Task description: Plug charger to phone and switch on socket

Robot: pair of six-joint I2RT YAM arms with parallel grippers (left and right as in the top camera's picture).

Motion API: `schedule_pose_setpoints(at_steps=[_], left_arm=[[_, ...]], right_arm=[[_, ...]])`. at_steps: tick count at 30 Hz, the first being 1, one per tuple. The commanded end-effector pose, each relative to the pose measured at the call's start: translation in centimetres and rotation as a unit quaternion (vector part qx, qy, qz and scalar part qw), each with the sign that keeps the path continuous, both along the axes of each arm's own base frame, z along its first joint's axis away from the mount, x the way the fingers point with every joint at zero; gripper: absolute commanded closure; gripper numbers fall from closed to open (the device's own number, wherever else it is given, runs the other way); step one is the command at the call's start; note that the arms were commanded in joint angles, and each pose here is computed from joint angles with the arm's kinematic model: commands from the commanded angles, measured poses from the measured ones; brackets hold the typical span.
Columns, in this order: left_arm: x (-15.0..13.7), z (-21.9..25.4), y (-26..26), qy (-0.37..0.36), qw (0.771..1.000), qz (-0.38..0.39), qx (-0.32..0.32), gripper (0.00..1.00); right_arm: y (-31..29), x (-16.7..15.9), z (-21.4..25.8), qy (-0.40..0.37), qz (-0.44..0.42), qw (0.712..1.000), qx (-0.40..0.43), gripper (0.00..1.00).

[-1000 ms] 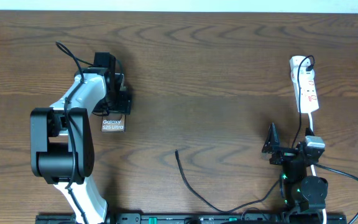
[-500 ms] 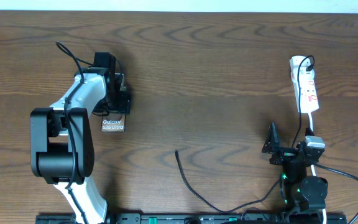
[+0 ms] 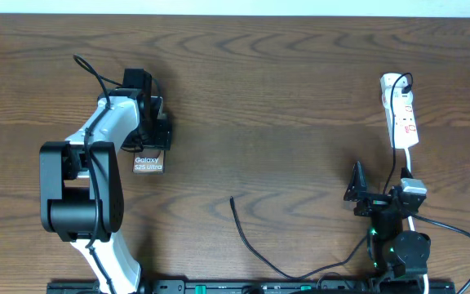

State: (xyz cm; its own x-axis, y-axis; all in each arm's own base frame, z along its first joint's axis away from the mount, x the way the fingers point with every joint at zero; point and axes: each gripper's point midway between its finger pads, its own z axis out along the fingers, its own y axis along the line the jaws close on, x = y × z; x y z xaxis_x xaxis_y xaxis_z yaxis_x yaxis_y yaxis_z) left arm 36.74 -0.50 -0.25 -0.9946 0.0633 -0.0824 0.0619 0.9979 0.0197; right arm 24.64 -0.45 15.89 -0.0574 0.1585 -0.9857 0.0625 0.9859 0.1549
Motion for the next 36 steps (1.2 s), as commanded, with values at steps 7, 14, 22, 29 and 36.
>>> schedule_pose_setpoints(at_steps=[7, 14, 22, 29, 36], left_arm=[[-1.14, -1.84, 0.74, 0.032, 0.999, -0.004, 0.017, 0.3], [-1.14, -1.84, 0.74, 0.032, 0.999, -0.004, 0.017, 0.3], [-1.15, -1.84, 0.74, 0.032, 0.999, -0.004, 0.017, 0.31], [-1.14, -1.84, 0.74, 0.032, 0.999, -0.004, 0.017, 0.35], [-1.15, -1.84, 0.74, 0.032, 0.999, -0.004, 0.017, 0.37]], right_arm=[[-0.08, -0.04, 0.02, -0.001, -0.003, 1.0, -0.008, 0.01], [-0.08, -0.04, 0.02, -0.001, -0.003, 1.0, -0.008, 0.01], [-0.08, -0.04, 0.02, -0.001, -0.003, 1.0, -0.008, 0.01], [-0.08, -0.04, 0.02, -0.001, -0.003, 1.0, -0.008, 0.01], [-0.08, -0.04, 0.02, -0.001, -0.003, 1.0, -0.008, 0.01]])
